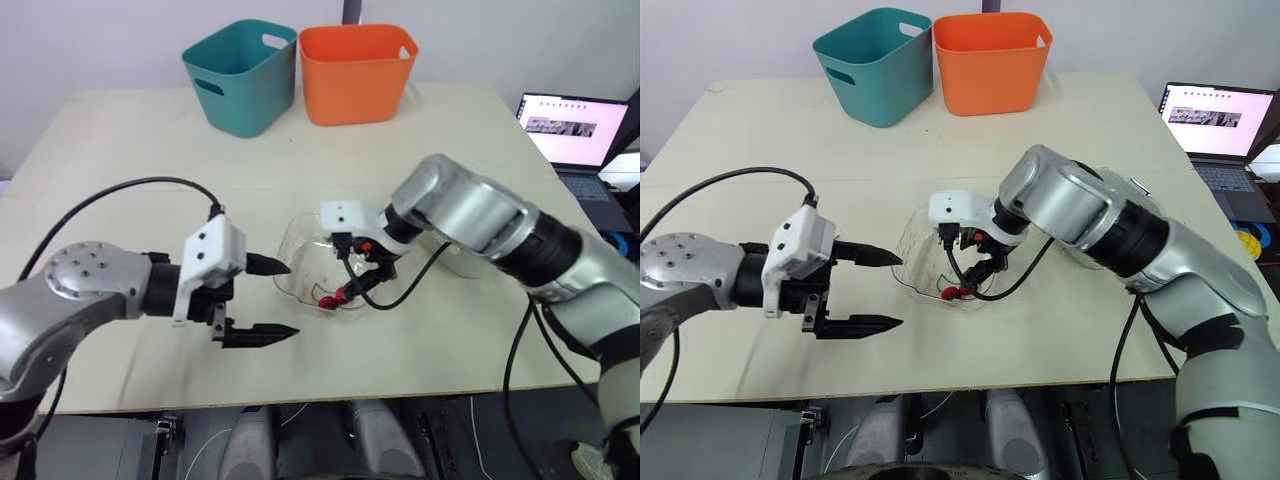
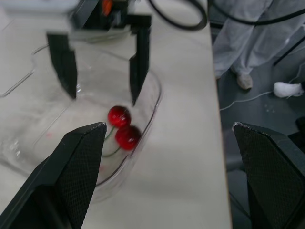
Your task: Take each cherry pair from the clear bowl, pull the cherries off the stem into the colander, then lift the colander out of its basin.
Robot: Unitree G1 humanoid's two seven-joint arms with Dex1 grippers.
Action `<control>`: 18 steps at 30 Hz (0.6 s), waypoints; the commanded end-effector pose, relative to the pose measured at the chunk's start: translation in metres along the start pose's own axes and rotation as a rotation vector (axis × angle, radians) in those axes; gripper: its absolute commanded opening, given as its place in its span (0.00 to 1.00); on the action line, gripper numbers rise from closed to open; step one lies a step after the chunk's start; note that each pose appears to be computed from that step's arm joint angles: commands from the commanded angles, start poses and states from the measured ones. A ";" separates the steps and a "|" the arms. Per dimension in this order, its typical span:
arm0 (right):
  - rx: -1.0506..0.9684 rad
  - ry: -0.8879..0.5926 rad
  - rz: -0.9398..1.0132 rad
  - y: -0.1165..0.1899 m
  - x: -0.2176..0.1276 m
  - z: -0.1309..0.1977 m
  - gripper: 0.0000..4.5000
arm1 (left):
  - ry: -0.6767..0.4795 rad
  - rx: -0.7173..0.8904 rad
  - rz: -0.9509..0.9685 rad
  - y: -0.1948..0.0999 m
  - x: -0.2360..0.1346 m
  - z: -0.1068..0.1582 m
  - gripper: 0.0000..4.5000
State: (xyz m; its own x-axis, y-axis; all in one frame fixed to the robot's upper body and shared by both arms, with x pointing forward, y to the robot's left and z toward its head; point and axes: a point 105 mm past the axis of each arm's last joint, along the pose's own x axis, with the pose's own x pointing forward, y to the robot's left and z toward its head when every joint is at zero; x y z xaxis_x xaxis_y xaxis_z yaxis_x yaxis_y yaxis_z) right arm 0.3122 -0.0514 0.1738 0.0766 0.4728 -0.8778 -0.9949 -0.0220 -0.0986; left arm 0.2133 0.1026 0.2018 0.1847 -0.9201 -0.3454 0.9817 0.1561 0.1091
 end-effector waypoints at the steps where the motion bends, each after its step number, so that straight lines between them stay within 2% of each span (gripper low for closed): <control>1: -0.036 0.008 0.004 -0.001 -0.004 0.005 0.90 | -0.054 0.023 0.018 -0.006 0.003 0.004 0.99; 8: -0.038 0.045 0.066 0.000 0.009 0.002 0.90 | 0.030 0.018 0.041 -0.007 -0.002 -0.020 0.99; 18: -0.086 0.096 0.062 -0.004 0.029 -0.001 0.90 | 0.063 0.058 0.108 0.008 -0.012 -0.020 0.99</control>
State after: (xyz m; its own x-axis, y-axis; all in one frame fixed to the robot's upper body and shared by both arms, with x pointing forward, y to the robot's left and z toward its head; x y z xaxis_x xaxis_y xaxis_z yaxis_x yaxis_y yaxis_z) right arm 0.3183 -0.0403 0.1440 0.0120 0.3804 -0.9247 -0.9933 -0.1018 -0.0547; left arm 0.2173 0.1197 0.1788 0.2688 -0.8786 -0.3948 0.9628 0.2329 0.1371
